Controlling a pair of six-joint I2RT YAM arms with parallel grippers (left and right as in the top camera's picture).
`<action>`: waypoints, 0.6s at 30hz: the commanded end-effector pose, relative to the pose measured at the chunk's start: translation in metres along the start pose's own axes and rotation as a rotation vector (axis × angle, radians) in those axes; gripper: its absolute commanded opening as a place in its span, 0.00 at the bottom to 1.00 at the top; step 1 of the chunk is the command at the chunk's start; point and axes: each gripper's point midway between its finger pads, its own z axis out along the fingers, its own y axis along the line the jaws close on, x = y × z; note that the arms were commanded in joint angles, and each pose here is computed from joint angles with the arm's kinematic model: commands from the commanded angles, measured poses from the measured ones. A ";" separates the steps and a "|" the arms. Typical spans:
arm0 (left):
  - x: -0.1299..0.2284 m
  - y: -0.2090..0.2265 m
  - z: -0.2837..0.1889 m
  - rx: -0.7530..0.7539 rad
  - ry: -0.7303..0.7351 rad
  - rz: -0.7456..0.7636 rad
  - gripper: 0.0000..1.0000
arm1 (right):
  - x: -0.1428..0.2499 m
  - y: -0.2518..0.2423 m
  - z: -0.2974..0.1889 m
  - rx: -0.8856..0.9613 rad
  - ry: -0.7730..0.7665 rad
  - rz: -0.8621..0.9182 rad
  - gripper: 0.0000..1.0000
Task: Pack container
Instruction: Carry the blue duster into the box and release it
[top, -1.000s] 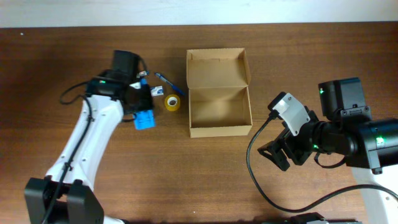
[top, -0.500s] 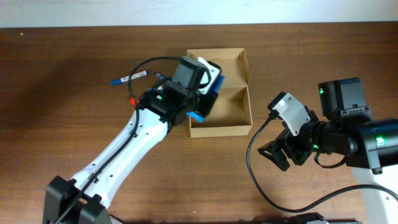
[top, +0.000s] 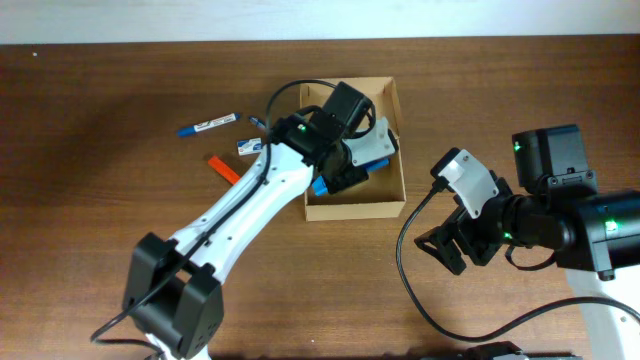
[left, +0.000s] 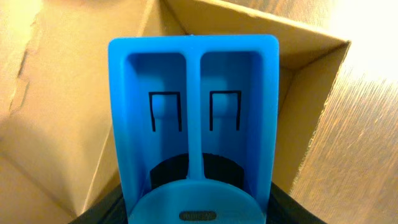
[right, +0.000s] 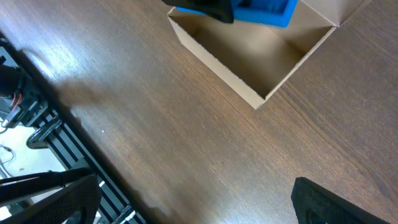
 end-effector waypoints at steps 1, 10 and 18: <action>-0.008 -0.001 0.002 0.013 -0.013 0.176 0.01 | 0.000 0.002 0.000 -0.008 -0.004 0.009 0.99; -0.009 -0.028 0.003 0.147 -0.062 0.359 0.02 | 0.000 0.002 0.000 -0.008 -0.004 0.009 0.99; 0.006 -0.034 0.033 0.204 -0.001 0.356 0.01 | 0.000 0.002 0.000 -0.008 -0.004 0.009 0.99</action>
